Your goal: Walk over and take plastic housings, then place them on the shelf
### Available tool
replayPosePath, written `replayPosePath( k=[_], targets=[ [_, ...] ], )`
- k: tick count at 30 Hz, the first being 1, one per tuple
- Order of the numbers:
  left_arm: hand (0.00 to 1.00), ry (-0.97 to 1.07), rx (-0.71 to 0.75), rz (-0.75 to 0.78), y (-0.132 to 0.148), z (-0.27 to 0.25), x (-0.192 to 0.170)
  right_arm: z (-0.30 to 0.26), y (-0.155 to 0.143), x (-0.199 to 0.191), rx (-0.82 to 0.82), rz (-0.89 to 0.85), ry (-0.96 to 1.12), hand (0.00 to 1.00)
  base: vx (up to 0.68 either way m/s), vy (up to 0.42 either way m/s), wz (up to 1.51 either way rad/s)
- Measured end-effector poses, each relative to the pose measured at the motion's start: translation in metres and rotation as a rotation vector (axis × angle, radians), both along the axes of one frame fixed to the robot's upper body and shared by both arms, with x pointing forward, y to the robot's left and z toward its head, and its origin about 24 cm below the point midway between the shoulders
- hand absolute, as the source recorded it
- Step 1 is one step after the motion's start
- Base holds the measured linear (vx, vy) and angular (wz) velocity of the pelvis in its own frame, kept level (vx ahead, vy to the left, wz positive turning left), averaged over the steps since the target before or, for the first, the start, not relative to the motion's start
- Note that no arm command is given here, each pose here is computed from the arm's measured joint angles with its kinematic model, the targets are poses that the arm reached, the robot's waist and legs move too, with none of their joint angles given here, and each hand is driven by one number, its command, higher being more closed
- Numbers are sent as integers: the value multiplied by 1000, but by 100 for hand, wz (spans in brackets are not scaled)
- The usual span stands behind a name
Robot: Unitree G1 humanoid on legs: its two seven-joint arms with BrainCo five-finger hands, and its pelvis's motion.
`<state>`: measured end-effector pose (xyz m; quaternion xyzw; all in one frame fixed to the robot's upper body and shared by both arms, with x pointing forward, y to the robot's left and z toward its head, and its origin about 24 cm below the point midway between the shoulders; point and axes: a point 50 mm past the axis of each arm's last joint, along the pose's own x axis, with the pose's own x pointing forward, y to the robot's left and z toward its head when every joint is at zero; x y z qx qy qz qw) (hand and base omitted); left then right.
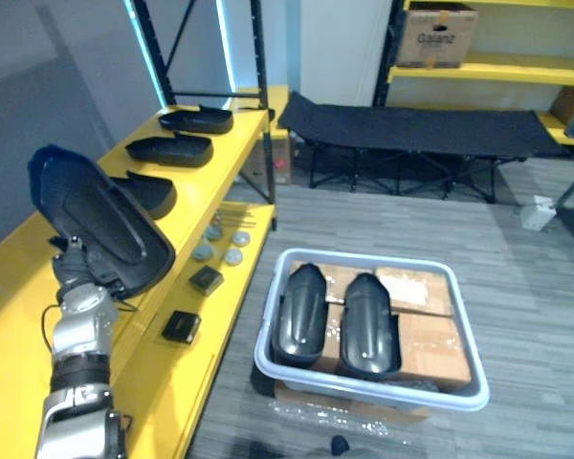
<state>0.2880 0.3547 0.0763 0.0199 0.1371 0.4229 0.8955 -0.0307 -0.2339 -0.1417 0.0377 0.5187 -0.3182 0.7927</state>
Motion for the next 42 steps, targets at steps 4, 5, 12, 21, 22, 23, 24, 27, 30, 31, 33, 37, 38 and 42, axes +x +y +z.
replayPosePath(
  k=[4,5,12,21,22,23,24,27,30,31,33,37,38,42],
  targets=[
    [100,68,21,73,20,5,-5,-7,12,-11,98,22,47,0,1,0,5],
    [100,95,34,98,24,6,-7,-8,14,-15,121,12,58,0,3,2,5],
    [100,221,18,184,40,-3,-17,-13,23,-23,202,3,86,0,13,-8,10],
    [100,344,37,319,58,3,-29,-17,24,-21,226,-30,100,0,-11,1,8],
    [100,344,38,324,58,4,-28,-17,25,-22,223,-34,105,0,-36,2,11],
    [100,345,39,335,57,5,-28,-17,25,-23,222,-47,110,0,-35,-4,12],
    [100,349,44,353,58,6,-29,-18,27,-24,226,-42,118,0,-29,-6,10],
    [100,362,56,417,62,6,-34,-18,31,-24,225,-36,124,0,-8,-3,2],
    [100,388,50,458,62,4,-37,-19,33,-23,229,-50,116,0,26,3,0],
    [100,389,39,477,63,5,-37,-19,34,-23,226,-51,106,0,47,5,0],
    [100,373,30,499,63,8,-35,-19,37,-20,224,-54,95,0,21,2,0],
    [100,352,6,515,63,12,-34,-20,42,-18,235,-46,95,0,0,0,0],
    [100,352,5,515,63,12,-34,-20,43,-17,237,-41,94,0,0,0,0],
    [0,351,3,511,63,12,-34,-21,42,-12,238,-57,76,0,-16,-1,-1]
  ],
)
